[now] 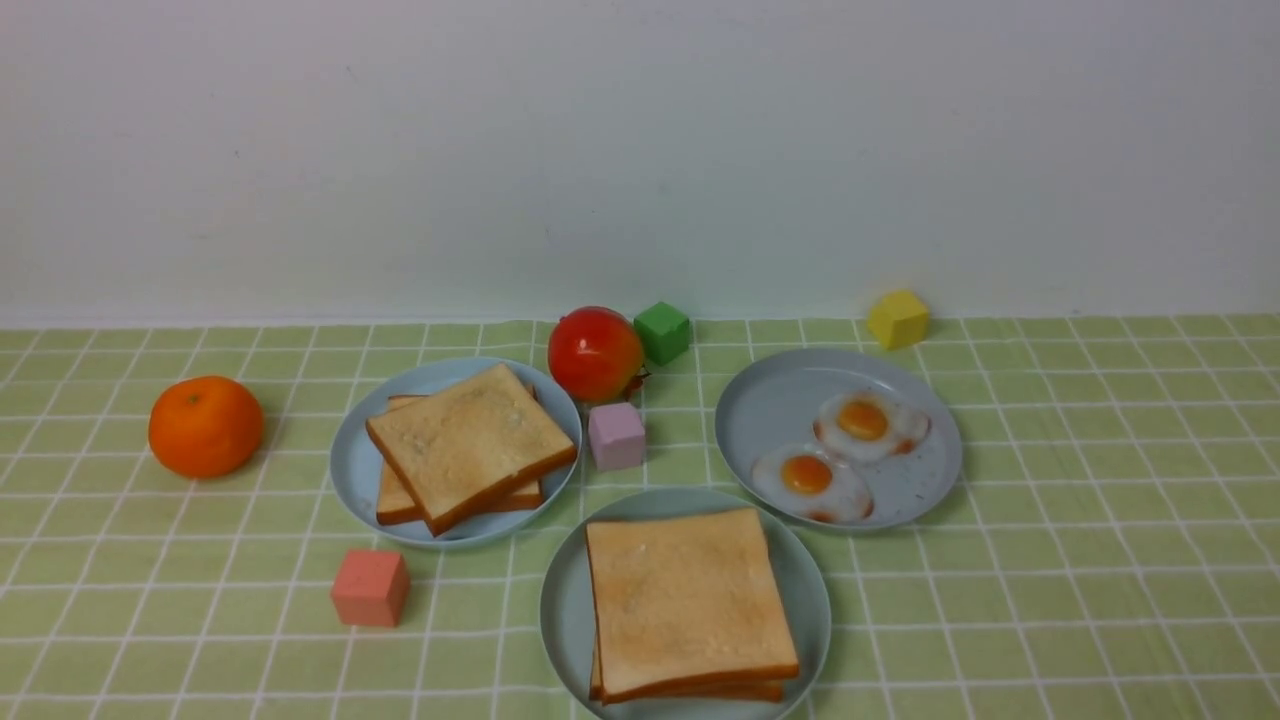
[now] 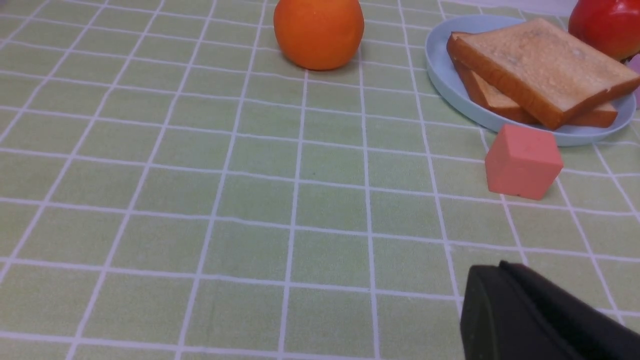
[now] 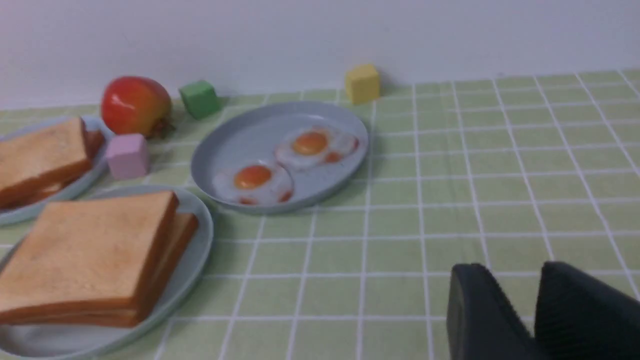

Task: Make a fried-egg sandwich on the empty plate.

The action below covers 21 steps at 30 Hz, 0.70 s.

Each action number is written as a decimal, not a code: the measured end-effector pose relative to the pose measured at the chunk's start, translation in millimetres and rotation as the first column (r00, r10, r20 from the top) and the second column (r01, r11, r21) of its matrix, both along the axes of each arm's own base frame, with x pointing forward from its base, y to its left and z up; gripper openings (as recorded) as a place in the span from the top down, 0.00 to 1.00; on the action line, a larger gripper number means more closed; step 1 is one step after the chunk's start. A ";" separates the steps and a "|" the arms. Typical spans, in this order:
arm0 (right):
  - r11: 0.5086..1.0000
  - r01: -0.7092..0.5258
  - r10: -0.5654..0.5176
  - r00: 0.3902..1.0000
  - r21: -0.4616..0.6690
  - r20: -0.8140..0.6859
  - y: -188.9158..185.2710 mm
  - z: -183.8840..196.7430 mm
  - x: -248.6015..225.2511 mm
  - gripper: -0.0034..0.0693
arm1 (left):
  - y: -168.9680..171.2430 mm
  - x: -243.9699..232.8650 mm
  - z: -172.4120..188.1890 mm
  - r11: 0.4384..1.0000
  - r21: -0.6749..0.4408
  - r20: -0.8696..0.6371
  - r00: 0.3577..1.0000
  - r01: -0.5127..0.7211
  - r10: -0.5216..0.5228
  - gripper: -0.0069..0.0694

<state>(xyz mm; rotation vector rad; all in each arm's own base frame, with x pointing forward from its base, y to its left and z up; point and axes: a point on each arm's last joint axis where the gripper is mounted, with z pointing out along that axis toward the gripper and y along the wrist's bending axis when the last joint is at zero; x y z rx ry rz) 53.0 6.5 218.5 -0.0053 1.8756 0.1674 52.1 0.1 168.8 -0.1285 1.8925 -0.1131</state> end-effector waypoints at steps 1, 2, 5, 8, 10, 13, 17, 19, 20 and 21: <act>1.000 0.010 -0.010 1.000 0.006 -0.004 -0.5 -5.3 -1.5 0.67 | 0.0 0.0 0.0 1.000 0.000 0.000 1.000 0.000 0.000 0.91; 1.000 0.024 -0.024 1.000 0.011 -0.012 -1.2 -15.5 -2.8 0.67 | 0.0 0.0 0.0 1.000 0.000 0.000 1.000 0.000 0.000 0.91; 0.997 0.066 -0.062 0.995 0.043 -0.074 -1.9 -46.3 -3.3 0.66 | 0.0 0.0 0.1 1.000 0.000 0.001 1.000 -0.001 0.001 0.91; 0.994 0.094 -0.093 0.995 0.055 -0.030 -3.2 -45.2 -1.7 0.66 | 0.1 0.0 0.2 1.000 0.000 0.002 1.000 -0.001 0.001 0.90; 0.994 0.099 -0.098 0.995 0.047 -0.024 -3.8 -45.5 -1.4 0.65 | 0.0 0.0 0.3 1.000 0.000 0.004 1.000 -0.001 0.001 0.90; 0.994 0.102 -0.101 0.995 0.040 -0.019 -4.2 -45.5 -1.3 0.65 | 0.0 0.0 0.3 1.000 0.000 0.004 1.000 -0.001 0.001 0.90; 0.994 0.102 -0.101 0.995 0.038 -0.017 -4.3 -45.3 -1.2 0.64 | 0.0 0.0 0.3 1.000 0.000 0.004 1.000 -0.001 0.001 0.89; 0.994 0.102 -0.101 0.995 0.038 -0.017 -4.3 -45.3 -1.2 0.64 | 0.0 0.0 0.3 1.000 0.000 0.004 1.000 -0.001 0.001 0.89; 0.994 0.102 -0.102 0.995 0.037 -0.017 -4.3 -45.3 -1.2 0.64 | 0.0 0.0 0.3 1.000 0.000 0.004 1.000 -0.001 0.001 0.89; 0.994 0.102 -0.102 0.995 0.037 -0.017 -4.3 -45.3 -1.2 0.64 | 0.0 0.0 0.3 1.000 0.000 0.004 1.000 -0.001 0.001 0.89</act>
